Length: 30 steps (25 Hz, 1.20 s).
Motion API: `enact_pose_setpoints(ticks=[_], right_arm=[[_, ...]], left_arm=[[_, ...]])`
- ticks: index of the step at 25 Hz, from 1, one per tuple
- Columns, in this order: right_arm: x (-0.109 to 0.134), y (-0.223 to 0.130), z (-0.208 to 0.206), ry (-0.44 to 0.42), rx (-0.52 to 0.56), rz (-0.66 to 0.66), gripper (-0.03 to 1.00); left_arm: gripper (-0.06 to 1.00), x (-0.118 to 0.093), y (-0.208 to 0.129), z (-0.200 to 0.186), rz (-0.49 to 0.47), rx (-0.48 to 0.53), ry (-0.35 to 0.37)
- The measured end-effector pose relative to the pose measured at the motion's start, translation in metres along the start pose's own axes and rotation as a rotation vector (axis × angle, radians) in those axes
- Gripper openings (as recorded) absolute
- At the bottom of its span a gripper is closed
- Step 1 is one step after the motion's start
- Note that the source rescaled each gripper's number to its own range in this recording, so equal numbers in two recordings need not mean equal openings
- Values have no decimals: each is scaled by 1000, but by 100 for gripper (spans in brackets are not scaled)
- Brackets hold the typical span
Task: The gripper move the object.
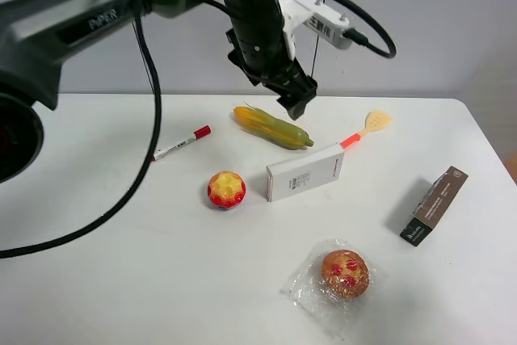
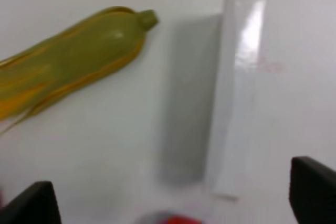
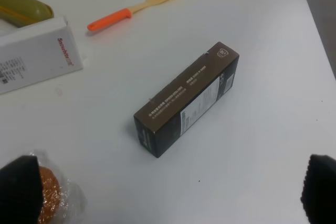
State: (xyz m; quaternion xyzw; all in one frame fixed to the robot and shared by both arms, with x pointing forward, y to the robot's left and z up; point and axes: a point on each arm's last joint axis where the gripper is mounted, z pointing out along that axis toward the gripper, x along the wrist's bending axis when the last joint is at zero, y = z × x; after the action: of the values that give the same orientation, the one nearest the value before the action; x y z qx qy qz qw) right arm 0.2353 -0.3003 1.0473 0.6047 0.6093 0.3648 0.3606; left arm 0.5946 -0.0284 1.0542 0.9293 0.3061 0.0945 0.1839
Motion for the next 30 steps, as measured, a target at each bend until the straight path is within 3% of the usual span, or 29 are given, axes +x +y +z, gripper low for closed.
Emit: enact_pose_setpoints(ticks=[10,13,19,25,30], right_arm=[[0,0,0,0,0,0,100],[0,0,0,0,0,0,100],[0,0,0,0,0,0,100],[0,0,0,0,0,0,100],[0,0,0,0,0,0,100]], left_arm=[[83,54,-17,-98,-152,-153,113],[83,72,-35,-126,-204,-175,148],[83,109,-96,-161,-342,-127,214],[83,112,-183,-186,-485,-57,268],[83,88,-253,-212,-587,-84,339]])
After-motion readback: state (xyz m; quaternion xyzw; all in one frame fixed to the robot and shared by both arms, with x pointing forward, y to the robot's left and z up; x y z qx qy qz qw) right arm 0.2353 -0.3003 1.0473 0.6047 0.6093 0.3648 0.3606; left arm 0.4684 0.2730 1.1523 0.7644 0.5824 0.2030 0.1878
